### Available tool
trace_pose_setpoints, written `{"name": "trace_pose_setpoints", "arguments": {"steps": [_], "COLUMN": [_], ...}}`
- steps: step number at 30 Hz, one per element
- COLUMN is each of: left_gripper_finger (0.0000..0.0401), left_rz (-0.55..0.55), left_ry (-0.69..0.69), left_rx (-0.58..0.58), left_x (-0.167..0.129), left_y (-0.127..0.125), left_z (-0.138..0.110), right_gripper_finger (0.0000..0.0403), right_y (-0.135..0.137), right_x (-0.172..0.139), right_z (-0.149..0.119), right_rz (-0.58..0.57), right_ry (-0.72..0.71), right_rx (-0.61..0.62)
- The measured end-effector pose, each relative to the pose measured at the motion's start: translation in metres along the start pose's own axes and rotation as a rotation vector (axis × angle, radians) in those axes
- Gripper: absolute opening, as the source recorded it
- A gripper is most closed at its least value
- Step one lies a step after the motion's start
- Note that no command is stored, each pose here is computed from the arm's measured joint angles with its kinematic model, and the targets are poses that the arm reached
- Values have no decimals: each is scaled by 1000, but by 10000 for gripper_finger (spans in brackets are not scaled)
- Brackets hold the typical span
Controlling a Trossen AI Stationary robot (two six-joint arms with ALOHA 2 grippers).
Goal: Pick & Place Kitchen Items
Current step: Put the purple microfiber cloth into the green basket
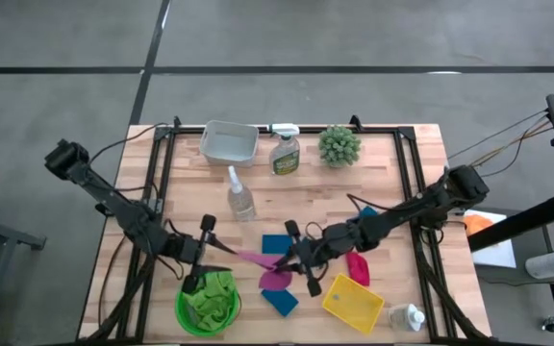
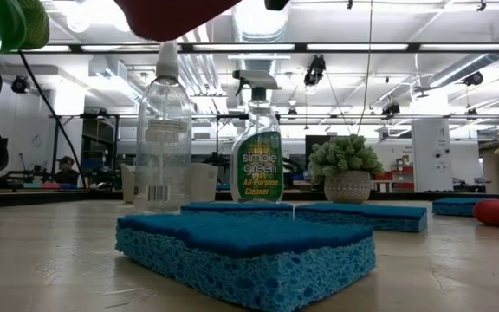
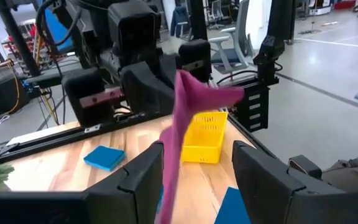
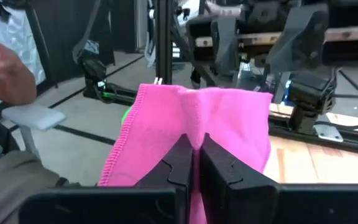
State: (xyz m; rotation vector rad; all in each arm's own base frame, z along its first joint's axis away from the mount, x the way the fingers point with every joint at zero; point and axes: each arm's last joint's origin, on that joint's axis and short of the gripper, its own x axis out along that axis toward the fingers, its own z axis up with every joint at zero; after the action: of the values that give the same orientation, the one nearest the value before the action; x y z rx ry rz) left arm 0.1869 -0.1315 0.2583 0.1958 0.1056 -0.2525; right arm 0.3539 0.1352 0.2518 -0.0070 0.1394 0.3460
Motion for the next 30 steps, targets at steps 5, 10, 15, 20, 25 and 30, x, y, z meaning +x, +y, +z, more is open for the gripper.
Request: {"name": "trace_pose_setpoints", "arguments": {"steps": [5, 10, 15, 20, 25, 30], "left_gripper_finger": [192, 192, 192, 192, 191, 191], "left_rz": [5, 12, 14, 14, 29, 49], "left_ry": [20, 49, 60, 83, 131, 158], "left_rx": [8, 18, 7, -8, -5, -29], "left_x": [15, 31, 39, 39, 40, 41], "left_y": [-4, -8, -10, -10, -9, -8], "left_z": [4, 7, 12, 10, 4, 1], "right_gripper_finger": [18, 18, 18, 18, 18, 18], "right_y": [-1, -3, -5, -6, -6, -6], "right_x": [14, 30, 46, 57, 60, 59], "right_z": [4, 15, 14, 15, 17, 17], "right_rz": [-27, -91, -188, -214, -222, -229], "right_ry": [41, 94, 202, 247, 247, 255], "right_rx": [-1, -6, -23, -32, -40, -42]}}
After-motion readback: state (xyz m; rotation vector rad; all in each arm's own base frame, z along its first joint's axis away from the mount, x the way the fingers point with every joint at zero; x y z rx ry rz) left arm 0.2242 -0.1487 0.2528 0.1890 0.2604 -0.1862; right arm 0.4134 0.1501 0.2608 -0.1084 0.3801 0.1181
